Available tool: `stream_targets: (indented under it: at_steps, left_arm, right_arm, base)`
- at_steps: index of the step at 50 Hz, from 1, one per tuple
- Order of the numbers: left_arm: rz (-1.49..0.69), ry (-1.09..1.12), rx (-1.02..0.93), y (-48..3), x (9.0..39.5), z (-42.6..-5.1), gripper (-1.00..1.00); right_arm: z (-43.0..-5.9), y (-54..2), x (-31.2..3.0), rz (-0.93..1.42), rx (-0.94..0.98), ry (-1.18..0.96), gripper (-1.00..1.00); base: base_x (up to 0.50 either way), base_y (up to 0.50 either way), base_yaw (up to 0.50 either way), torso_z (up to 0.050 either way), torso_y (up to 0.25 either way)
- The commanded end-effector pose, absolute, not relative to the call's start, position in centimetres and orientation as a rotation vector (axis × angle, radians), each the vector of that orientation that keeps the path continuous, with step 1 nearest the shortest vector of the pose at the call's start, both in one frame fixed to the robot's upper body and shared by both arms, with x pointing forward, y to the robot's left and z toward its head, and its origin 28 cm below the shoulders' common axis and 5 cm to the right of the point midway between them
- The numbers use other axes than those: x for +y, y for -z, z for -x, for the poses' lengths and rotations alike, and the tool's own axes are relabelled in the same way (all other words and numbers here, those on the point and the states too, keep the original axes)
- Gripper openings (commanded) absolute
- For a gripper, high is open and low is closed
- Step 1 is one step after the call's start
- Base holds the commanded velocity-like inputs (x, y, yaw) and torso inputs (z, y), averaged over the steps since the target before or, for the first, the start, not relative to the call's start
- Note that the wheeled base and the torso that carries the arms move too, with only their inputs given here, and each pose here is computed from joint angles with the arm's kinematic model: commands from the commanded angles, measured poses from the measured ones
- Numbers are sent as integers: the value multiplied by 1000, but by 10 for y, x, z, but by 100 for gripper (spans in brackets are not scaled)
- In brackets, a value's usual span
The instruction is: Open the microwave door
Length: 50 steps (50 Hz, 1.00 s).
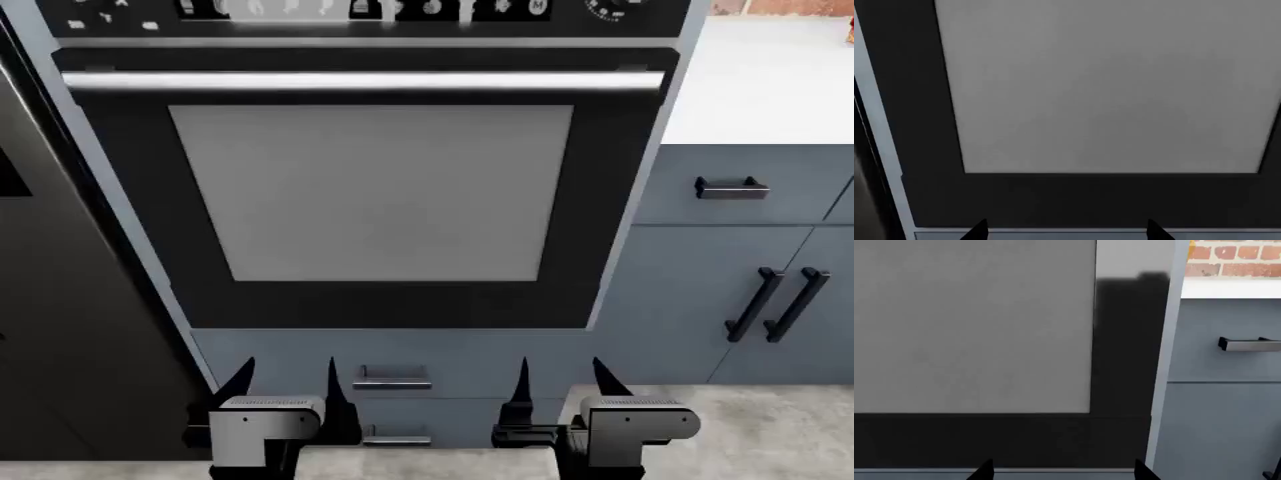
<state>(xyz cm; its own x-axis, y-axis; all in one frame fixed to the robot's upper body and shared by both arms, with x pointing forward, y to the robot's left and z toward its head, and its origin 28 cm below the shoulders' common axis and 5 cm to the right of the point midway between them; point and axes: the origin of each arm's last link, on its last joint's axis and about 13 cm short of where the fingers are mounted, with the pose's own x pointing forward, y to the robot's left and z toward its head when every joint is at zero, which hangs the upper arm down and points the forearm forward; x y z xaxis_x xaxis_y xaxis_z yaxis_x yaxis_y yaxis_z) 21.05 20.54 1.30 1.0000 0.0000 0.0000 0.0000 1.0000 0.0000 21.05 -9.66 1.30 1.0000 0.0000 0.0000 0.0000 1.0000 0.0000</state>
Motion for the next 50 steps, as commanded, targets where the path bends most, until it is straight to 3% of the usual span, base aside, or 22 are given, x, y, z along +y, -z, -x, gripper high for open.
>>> stream_targets:
  at_steps: [1, 13, 22, 29, 39, 50]
  left_arm:
    - [-1, 2, -1, -13, 205, -211, 100]
    - [-20, 33, -91, -38, 208, -218, 100]
    - [-59, 7, -287, -113, 217, -256, 100]
    - [-88, -3, -440, -171, 223, -273, 100]
    - [-131, -33, -653, -253, 235, -277, 100]
    - [-147, -59, -833, -311, 243, -253, 100]
  right_arm:
    - [-210, -12, -96, -2, -1, 1, 100]
    - [-224, -24, -98, 32, -44, 23, 100]
    - [-264, -99, -109, 115, -241, 56, 100]
    - [-276, -155, -114, 152, -397, 81, 100]
    - [-268, -226, -117, 210, -579, 99, 100]
    - [-232, -280, -113, 263, -755, 105, 100]
  base:
    - [0, 0, 0, 0, 0]
    - [0, 0, 0, 21, 0]
    - [0, 0, 0, 50, 0]
    - [0, 0, 0, 50, 0]
    - [0, 0, 0, 50, 0]
    - [0, 0, 0, 50, 0]
